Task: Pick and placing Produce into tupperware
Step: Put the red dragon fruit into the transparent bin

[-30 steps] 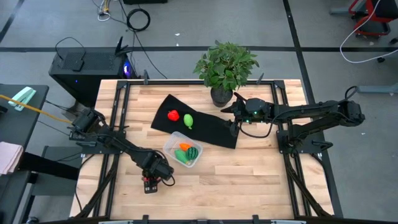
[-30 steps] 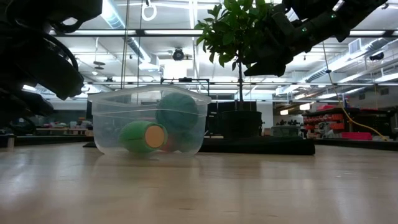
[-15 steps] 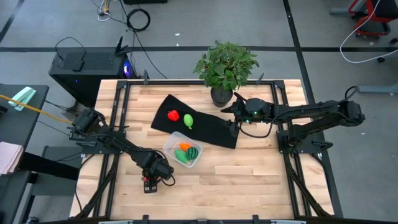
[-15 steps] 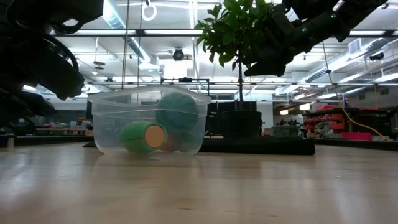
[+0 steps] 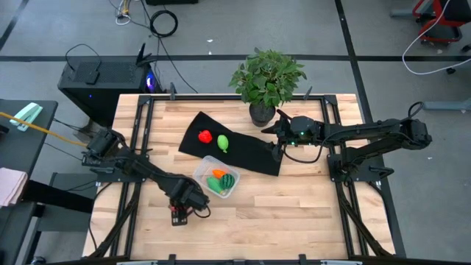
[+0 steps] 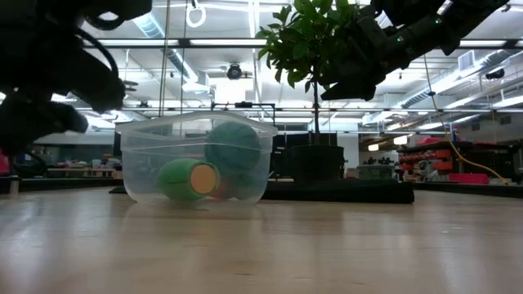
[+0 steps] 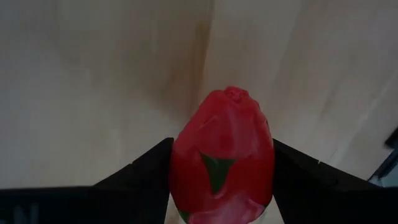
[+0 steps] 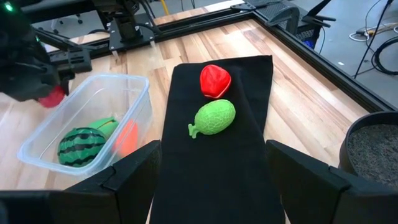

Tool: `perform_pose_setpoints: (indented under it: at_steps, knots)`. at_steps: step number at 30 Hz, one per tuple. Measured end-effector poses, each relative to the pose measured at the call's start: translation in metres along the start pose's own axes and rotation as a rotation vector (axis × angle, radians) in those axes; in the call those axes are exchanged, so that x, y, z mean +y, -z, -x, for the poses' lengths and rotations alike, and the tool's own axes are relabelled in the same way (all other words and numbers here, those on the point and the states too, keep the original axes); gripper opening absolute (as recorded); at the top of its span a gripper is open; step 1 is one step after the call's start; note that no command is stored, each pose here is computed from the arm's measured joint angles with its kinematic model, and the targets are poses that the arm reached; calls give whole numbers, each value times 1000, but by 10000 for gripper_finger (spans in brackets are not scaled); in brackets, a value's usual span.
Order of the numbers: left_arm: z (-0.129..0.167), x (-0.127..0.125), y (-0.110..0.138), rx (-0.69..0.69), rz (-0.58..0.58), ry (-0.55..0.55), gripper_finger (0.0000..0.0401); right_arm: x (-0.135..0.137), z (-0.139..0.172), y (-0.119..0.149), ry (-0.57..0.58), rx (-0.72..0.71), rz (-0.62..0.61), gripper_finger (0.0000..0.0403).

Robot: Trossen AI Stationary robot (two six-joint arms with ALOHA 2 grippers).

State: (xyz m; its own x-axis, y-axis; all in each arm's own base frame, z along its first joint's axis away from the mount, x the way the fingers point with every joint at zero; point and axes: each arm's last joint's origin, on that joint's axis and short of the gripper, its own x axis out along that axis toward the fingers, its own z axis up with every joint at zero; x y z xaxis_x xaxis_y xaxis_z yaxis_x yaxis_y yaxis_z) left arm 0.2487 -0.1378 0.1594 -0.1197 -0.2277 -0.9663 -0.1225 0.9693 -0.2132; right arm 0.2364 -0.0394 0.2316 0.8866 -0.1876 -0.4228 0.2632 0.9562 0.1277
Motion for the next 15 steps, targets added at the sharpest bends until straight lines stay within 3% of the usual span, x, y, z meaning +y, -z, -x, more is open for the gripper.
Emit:
perform_pose_setpoints:
  at_steps: [10,15]
  knots:
    - [44,-9,-9,-22,-59,-97,228,0,0,1,2,14,-3,291]
    - [69,1,-21,-59,-54,-117,228,0,0,1,2,14,-3,291]
